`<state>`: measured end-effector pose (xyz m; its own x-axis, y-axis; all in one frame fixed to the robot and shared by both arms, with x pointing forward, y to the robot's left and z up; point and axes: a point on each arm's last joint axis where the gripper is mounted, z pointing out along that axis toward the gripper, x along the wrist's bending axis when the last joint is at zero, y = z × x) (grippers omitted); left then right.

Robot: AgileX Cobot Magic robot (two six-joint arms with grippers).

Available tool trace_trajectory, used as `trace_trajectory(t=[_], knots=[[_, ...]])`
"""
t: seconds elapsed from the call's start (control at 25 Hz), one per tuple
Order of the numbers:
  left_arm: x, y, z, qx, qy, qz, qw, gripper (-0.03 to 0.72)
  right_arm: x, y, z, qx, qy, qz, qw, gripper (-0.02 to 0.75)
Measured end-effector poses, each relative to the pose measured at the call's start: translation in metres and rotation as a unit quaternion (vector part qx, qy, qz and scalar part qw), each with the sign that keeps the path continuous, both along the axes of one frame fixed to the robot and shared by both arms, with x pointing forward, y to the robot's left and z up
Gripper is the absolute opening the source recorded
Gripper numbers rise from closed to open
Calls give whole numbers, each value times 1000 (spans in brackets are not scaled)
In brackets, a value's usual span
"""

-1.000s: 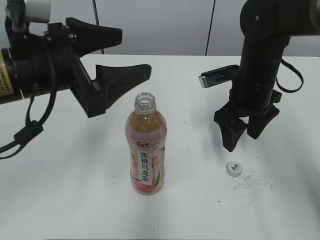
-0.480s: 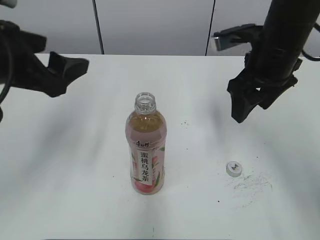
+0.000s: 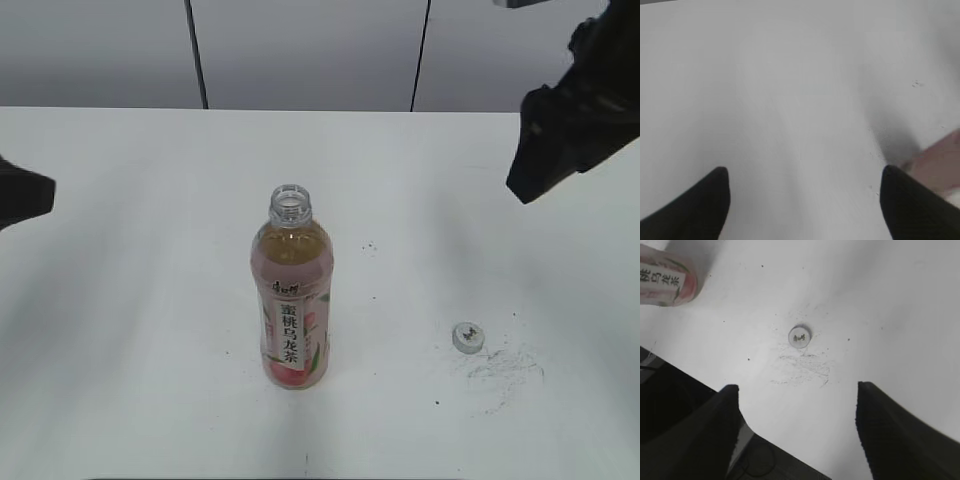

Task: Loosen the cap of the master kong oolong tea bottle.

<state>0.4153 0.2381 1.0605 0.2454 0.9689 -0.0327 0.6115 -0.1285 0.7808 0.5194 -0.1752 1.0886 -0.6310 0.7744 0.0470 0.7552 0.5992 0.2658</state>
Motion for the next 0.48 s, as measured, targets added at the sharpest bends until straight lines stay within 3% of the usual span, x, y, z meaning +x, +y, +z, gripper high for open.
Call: trace_trajectory(t=[0.16,0.48], knots=[[-44,12,20,-1,-6,-43,999,547,-28,-9,6,14,-2,-1,1000,541],[-118,40,24,52,16,-89,995,547,-96,-34,3,29,-6,-7,1000,540]])
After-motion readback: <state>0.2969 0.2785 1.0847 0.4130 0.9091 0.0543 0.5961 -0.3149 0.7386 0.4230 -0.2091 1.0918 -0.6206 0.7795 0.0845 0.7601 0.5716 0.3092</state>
